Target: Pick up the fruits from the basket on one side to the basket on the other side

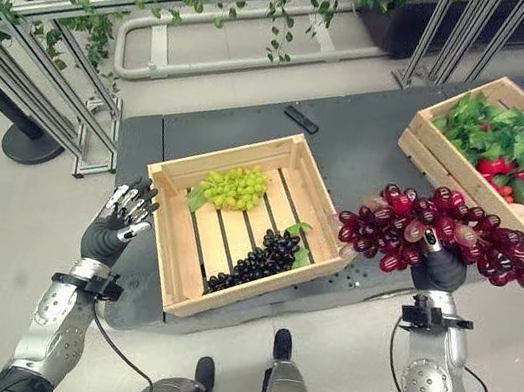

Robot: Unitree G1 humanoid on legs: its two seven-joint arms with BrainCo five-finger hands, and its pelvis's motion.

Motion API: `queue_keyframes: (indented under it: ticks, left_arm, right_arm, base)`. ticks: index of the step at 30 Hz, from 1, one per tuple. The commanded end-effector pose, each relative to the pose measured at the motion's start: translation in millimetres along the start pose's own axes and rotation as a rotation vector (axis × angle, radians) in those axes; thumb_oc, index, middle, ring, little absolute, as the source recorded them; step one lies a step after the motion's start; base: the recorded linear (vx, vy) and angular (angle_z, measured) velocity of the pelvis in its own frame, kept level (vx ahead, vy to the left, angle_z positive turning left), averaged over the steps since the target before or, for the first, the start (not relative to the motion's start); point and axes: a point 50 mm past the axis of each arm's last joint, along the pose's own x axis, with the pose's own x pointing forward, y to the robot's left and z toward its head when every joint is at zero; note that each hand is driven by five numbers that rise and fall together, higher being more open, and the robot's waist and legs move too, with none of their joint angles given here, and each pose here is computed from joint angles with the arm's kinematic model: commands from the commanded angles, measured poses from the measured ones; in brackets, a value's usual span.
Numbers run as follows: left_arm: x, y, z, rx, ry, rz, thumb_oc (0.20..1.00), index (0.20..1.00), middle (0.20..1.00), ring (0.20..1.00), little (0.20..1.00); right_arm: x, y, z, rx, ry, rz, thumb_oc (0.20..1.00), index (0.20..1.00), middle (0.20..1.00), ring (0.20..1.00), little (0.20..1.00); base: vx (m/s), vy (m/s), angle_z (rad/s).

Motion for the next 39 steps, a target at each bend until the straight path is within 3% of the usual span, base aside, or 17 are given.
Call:
queue_keyframes:
  ticks: [1, 7, 12, 21, 31, 39]
  left_arm:
    - [0.2, 12.3, 36.4, 0.116, -0.161, 0.026, 1.000, 1.000, 1.000, 1.000, 1.000]
    - [0.7, 17.4, 54.4, 0.223, -0.216, 0.034, 1.000, 1.000, 1.000, 1.000, 1.000]
    - [0.6, 28.7, 68.3, 0.319, -0.254, 0.103, 1.000, 1.000, 1.000, 1.000, 1.000]
    - [-8.8, 34.9, 71.0, 0.308, -0.272, 0.163, 1.000, 1.000, 1.000, 1.000, 1.000]
    - [1.1, 24.0, 65.6, 0.258, -0.283, 0.151, 1.000, 1.000, 1.000, 1.000, 1.000]
    - [-5.3, 24.5, 66.4, 0.252, -0.308, 0.211, 1.000, 1.000, 1.000, 1.000, 1.000]
  right_arm:
    - [8.6, 2.9, 32.8, -0.097, -0.154, 0.023, 0.200, 0.200, 0.200, 0.200, 0.200]
    - [-11.9, -13.3, 39.8, -0.225, -0.123, -0.079, 0.200, 0.200, 0.200, 0.200, 0.200]
    - [-16.0, -11.6, 24.9, -0.195, -0.105, -0.107, 0.200, 0.200, 0.200, 0.200, 0.200]
    - [-15.5, -7.9, 20.4, -0.205, -0.103, -0.109, 0.200, 0.200, 0.200, 0.200, 0.200]
    - [-19.2, -4.9, 51.7, -0.348, -0.165, -0.090, 0.200, 0.200, 0.200, 0.200, 0.200]
    - [-17.5, -0.3, 46.7, -0.384, -0.124, -0.054, 0.200, 0.200, 0.200, 0.200, 0.200]
  base:
    - [0.04, 0.176, -0.45]
    - [-0.07, 0.192, -0.35]
    - [-0.20, 0.206, -0.74]
    - [-0.02, -0.019, -1.23]
    - [0.10, -0.195, -0.26]
    - [0.03, 0.011, -0.95]
